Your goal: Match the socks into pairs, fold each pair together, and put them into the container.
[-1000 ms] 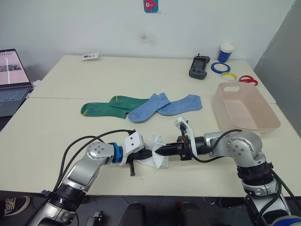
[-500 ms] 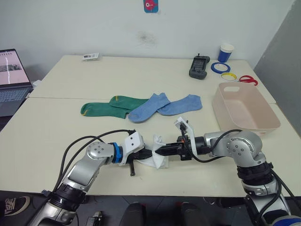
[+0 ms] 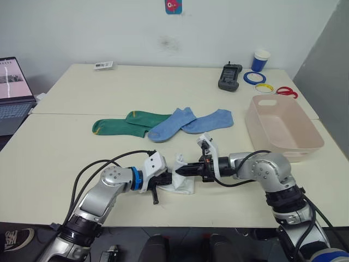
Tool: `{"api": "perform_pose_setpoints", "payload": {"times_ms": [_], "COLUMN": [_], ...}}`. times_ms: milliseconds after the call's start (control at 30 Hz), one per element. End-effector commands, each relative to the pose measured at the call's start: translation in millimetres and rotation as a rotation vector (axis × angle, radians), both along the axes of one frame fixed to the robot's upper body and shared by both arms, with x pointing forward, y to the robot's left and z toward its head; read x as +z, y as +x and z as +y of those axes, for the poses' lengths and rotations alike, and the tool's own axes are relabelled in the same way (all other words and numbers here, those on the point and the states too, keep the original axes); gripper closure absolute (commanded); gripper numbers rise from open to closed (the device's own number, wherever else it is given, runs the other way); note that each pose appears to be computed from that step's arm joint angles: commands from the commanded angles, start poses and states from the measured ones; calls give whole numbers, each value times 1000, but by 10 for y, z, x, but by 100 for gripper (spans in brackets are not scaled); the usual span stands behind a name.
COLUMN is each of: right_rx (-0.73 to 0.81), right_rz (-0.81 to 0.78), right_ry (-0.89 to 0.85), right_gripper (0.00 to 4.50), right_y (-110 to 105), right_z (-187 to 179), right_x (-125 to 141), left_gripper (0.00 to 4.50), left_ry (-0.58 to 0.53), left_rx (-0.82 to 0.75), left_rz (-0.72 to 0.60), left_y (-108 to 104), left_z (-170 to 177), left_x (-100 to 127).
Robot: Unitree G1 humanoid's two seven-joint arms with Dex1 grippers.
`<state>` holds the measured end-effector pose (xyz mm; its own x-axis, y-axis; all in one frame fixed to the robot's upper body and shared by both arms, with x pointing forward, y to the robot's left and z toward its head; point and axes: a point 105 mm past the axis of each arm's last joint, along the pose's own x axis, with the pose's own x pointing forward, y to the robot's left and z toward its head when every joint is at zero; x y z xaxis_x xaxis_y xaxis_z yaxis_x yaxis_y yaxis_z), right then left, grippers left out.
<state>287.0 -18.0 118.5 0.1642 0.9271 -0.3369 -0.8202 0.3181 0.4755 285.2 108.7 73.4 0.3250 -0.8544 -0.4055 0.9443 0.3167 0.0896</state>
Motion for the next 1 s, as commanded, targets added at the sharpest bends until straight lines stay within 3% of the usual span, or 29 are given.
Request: {"api": "perform_pose_setpoints", "payload": {"times_ms": [33,200,533,933,1000], "right_rx": [-13,-3,81,116,136], "right_rz": [-73,-72,-65,-66,-66], "right_ry": [16,13,28,11,27], "right_gripper": [449,449,449,449,393], "right_y": [61,22,-91,-22,-48], "right_z": [-99,-75,74,303,316], "right_x": [134,100,103,6,33], "left_gripper": [450,450,450,450,450], "left_ry": [-1,-6,17,39,42], "left_rx": [33,-10,12,6,7], "left_rz": [-7,7,7,27,29], "left_y": [33,-49,-9,-53,-62], "left_z": [123,10,20,25,38], "left_x": [37,-6,-54,-106,-112]}}
